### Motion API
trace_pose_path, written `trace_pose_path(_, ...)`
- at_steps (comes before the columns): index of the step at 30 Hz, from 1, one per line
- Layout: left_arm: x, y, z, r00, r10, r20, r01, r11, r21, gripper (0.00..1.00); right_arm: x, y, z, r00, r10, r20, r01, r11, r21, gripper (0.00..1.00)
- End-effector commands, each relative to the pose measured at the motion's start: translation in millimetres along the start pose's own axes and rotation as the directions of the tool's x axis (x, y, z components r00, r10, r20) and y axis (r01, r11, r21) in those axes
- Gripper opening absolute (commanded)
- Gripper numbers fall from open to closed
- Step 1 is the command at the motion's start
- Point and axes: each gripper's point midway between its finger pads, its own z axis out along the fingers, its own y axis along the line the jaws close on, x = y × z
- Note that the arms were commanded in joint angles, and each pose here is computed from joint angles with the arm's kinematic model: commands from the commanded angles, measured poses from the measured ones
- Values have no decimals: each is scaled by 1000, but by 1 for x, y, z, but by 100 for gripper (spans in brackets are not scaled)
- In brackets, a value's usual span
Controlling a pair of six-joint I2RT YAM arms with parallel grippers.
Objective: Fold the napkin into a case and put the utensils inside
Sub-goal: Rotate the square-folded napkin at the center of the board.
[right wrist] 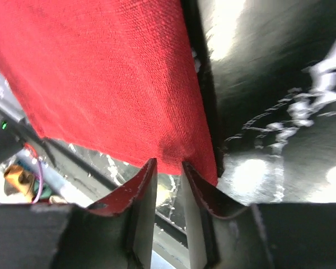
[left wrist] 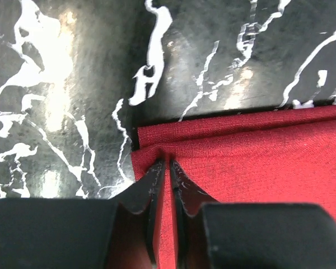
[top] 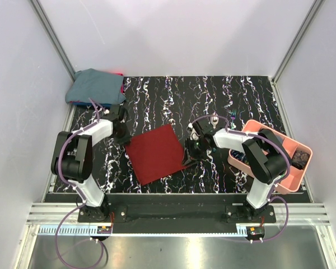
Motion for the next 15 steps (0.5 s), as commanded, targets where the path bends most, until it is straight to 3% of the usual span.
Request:
trace_pose_path(1,19,24,-6,1000,-17,-3,17,998,-62,13,-38,-80,-16,991,-31,134,-22,925,380,36)
trace_pose_path(7,74,23,-41,1000,-23,-10,23,998,64,15,-93,-108,-67,967,-123,222,-33,806,591,46)
trace_pose_path(10,96,-1,-70,1000,-23,-2,23,974,224,26,-115,-78,-89,949,-175,262,-1,830,557,52)
trace_pose_path(11,97,-7,-79,999,-35,6,32,965,261,35,-122,-63,-94,941,-192,279,20,854,520,53)
trace_pose_path(15,78,-30,-121,994,-12,105,-30,919,394,50,-128,3,-94,931,-193,310,88,942,323,56)
